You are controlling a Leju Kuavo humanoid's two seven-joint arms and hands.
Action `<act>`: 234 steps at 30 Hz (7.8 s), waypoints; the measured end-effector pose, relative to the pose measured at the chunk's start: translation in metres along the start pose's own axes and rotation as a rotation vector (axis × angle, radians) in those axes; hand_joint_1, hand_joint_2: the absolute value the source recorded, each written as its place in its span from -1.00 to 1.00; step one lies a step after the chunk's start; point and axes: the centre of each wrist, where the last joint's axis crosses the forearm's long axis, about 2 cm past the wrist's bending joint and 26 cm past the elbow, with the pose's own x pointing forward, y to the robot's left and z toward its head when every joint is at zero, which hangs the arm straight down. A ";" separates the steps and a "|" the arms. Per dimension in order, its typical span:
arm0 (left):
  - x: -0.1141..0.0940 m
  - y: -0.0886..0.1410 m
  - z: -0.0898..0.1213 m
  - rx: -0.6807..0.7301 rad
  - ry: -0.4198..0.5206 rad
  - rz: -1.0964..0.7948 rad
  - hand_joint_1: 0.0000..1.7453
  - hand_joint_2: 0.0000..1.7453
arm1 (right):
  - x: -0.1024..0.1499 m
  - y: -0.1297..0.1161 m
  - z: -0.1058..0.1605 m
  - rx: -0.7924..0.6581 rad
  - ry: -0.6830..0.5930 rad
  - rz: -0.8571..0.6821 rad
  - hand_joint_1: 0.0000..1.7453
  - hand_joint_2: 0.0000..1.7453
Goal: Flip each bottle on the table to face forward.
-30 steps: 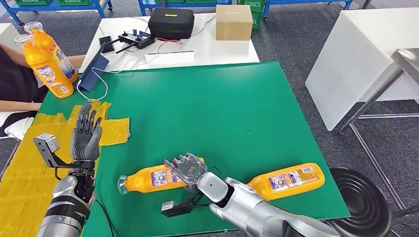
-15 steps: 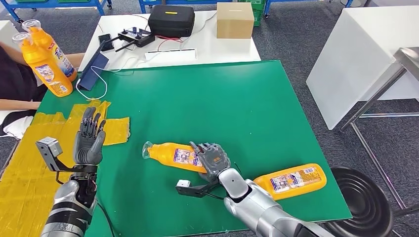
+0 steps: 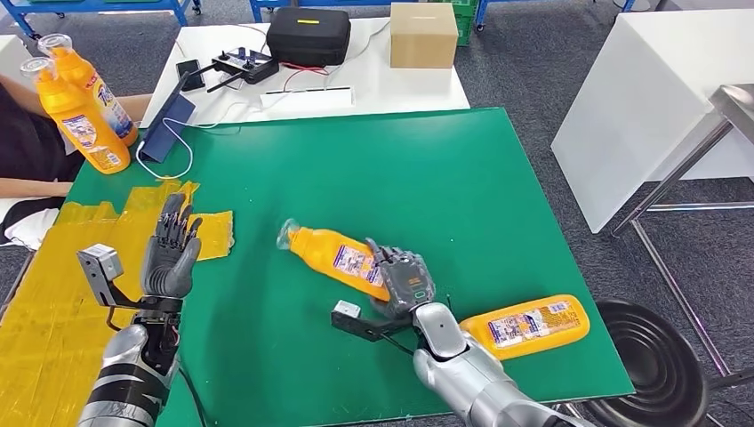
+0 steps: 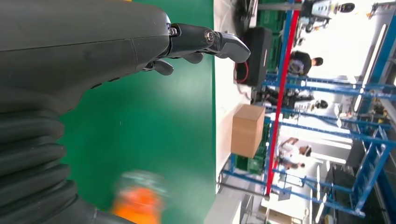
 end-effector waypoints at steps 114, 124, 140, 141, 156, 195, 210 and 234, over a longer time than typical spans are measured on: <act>0.066 -0.035 -0.058 0.469 -0.296 -0.907 1.00 1.00 | 0.123 -0.068 0.059 -0.543 -0.548 -0.817 -1.00 1.00; 0.056 0.055 -0.074 0.315 -0.027 -1.898 1.00 1.00 | 0.059 -0.105 0.076 -0.696 -0.459 -0.637 -1.00 1.00; 0.003 0.117 -0.022 -0.024 0.329 -2.204 1.00 1.00 | -0.006 -0.118 0.102 -0.752 -0.357 -0.429 -1.00 1.00; 0.002 0.118 -0.021 -0.033 0.335 -2.209 1.00 1.00 | -0.007 -0.119 0.103 -0.753 -0.355 -0.427 -1.00 1.00; -0.017 0.096 -0.013 -0.072 0.317 -1.840 -1.00 1.00 | -0.052 -0.116 0.118 -0.392 -0.330 -0.240 -1.00 1.00; 0.024 -0.003 -0.033 0.325 -0.190 -1.052 -1.00 1.00 | -0.161 -0.289 0.266 0.180 -0.301 0.116 -1.00 1.00; 0.063 -0.072 -0.009 0.165 -0.430 -0.691 -1.00 1.00 | -0.166 -0.163 0.260 0.275 -0.063 0.208 -1.00 1.00; 0.078 -0.083 -0.002 0.146 -0.484 -0.619 -1.00 1.00 | -0.170 -0.120 0.267 0.409 0.014 0.182 -1.00 1.00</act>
